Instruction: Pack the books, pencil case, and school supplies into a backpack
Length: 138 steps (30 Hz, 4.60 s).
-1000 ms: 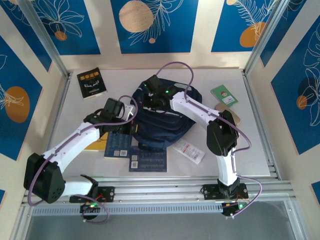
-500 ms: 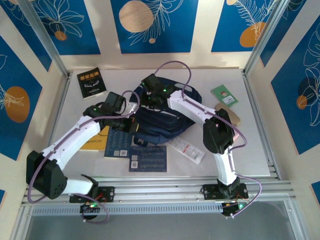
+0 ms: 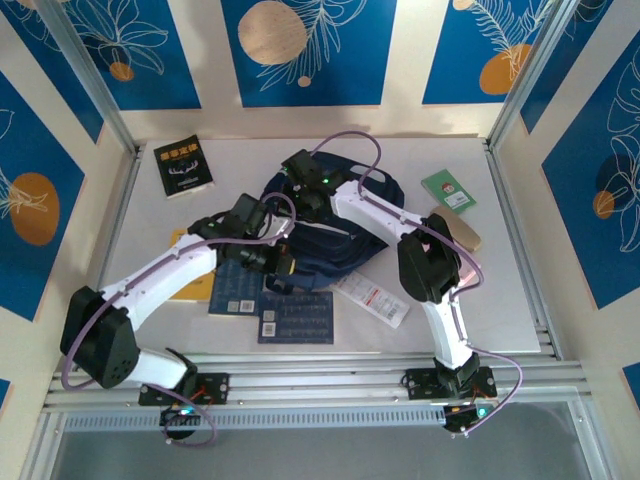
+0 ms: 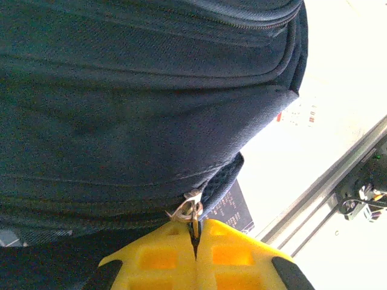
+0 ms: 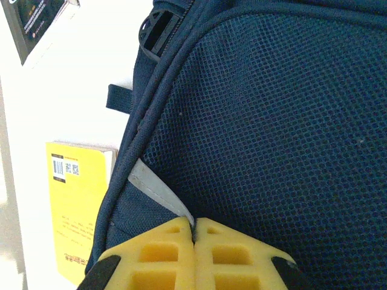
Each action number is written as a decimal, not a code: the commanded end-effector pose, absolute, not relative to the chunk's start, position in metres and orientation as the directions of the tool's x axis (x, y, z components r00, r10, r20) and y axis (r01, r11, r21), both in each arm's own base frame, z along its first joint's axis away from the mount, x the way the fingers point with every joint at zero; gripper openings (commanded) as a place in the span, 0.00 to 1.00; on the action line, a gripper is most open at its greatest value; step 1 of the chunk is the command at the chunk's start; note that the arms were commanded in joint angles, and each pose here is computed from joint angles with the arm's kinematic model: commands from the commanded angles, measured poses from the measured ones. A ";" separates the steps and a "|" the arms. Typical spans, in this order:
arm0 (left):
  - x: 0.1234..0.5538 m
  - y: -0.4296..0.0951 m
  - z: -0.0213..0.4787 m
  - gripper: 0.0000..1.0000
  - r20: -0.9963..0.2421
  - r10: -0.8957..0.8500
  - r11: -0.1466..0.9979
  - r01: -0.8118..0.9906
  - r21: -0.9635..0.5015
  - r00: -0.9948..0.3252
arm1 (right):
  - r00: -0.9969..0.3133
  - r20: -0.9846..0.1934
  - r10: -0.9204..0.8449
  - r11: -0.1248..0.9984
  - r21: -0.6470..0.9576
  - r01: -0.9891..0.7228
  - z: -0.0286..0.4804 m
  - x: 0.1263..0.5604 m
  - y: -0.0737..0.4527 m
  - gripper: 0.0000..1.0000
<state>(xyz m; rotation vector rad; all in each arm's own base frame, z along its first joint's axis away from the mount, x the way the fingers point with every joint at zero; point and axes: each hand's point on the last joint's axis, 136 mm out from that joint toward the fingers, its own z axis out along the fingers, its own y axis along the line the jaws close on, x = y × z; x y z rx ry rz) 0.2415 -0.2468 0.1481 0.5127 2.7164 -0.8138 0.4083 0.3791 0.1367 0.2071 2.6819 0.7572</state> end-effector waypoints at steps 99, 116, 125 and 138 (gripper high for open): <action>0.244 -0.165 0.119 0.00 -0.290 0.039 0.888 0.167 -0.428 -0.956 | -0.959 -0.271 -0.080 0.616 0.743 -0.261 0.162 0.380 0.406 0.00; 0.247 -0.210 0.104 0.00 -0.298 0.112 0.893 0.227 -0.388 -0.948 | -0.968 -0.248 0.023 0.613 0.769 -0.182 0.170 0.387 0.419 0.00; 0.245 -0.238 0.100 0.00 -0.311 0.155 0.888 0.270 -0.372 -0.938 | -0.969 -0.234 0.077 0.606 0.783 -0.141 0.172 0.396 0.420 0.00; 0.254 -0.270 0.108 0.00 -0.435 0.163 0.880 0.330 -0.342 -0.886 | -0.974 -0.190 0.126 0.584 0.807 -0.082 0.177 0.402 0.427 0.00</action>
